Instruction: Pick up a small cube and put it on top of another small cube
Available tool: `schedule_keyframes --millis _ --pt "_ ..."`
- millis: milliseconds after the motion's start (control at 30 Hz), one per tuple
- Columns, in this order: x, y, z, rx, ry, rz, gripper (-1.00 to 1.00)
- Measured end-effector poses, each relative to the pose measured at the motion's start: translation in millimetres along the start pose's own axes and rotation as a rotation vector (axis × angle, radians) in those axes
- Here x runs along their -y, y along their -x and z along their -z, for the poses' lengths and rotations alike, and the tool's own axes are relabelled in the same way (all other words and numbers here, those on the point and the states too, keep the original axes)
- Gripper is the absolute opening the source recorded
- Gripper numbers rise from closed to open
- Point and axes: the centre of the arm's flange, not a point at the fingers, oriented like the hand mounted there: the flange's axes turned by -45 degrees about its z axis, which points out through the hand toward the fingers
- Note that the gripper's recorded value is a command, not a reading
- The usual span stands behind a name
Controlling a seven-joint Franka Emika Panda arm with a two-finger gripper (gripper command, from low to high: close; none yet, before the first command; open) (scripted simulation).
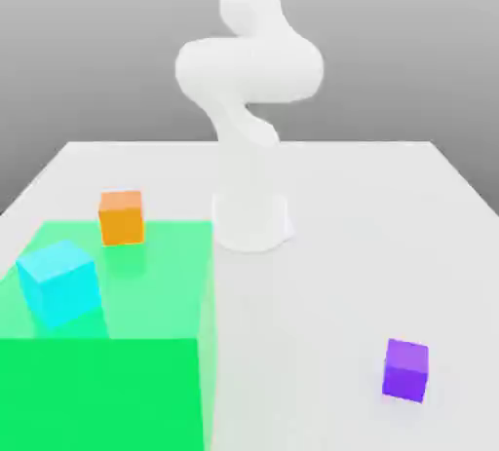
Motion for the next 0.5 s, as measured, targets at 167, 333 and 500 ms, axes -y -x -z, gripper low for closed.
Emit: schedule_keyframes --millis 167,333,500 --pt "40.7 25.6 -106.2 0.156 -0.010 -0.066 0.00" --pt "81.6 75.2 -197.6 0.306 0.001 -0.122 0.00" --pt "119.5 145.8 -273.3 0.454 0.031 -0.170 0.00"
